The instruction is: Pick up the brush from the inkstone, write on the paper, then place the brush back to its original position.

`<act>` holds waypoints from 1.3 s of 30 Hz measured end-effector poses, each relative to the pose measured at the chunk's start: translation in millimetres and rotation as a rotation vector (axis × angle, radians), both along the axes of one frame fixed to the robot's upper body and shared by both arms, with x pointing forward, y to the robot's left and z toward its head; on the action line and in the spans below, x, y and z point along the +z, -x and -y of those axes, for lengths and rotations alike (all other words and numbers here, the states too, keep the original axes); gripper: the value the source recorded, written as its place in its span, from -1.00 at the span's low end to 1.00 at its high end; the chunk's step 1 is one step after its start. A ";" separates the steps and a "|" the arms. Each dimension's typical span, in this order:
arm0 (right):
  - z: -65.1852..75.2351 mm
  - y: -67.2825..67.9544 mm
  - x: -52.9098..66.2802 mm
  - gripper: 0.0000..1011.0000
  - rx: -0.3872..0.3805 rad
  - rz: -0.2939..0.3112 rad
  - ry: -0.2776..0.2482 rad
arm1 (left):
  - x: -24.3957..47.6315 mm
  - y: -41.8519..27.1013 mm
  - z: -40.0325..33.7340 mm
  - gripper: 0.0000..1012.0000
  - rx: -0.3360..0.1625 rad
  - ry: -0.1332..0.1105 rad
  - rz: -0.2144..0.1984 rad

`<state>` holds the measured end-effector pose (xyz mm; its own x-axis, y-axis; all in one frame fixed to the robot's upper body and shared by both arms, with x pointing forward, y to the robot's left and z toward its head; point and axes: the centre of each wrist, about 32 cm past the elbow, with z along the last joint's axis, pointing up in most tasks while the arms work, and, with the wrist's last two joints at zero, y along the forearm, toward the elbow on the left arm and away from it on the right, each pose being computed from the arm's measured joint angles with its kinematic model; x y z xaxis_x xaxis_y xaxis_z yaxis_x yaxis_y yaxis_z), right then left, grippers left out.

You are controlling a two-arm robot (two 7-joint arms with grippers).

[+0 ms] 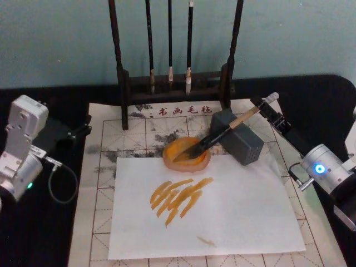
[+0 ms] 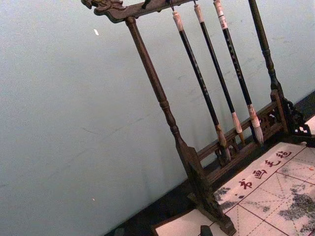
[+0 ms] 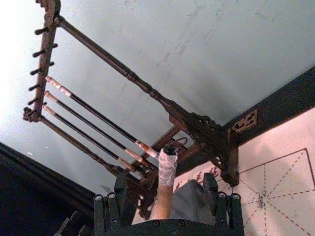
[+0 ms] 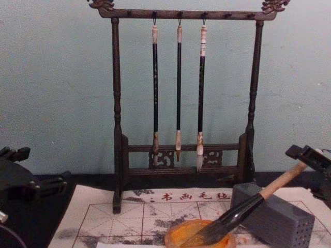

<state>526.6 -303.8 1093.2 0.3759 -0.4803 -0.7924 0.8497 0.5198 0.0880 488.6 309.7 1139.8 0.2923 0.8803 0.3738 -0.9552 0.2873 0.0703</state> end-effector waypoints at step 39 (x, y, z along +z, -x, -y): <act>-0.1 -0.7 0.5 0.91 0.000 -0.002 -0.002 | 0.0 0.0 0.0 0.98 0.000 0.000 0.000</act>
<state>527.3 -303.8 1093.6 0.3746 -0.4784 -0.7942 0.8497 0.5199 0.0876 488.6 309.7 1139.8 0.2923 0.8803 0.3737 -0.9553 0.2873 0.0703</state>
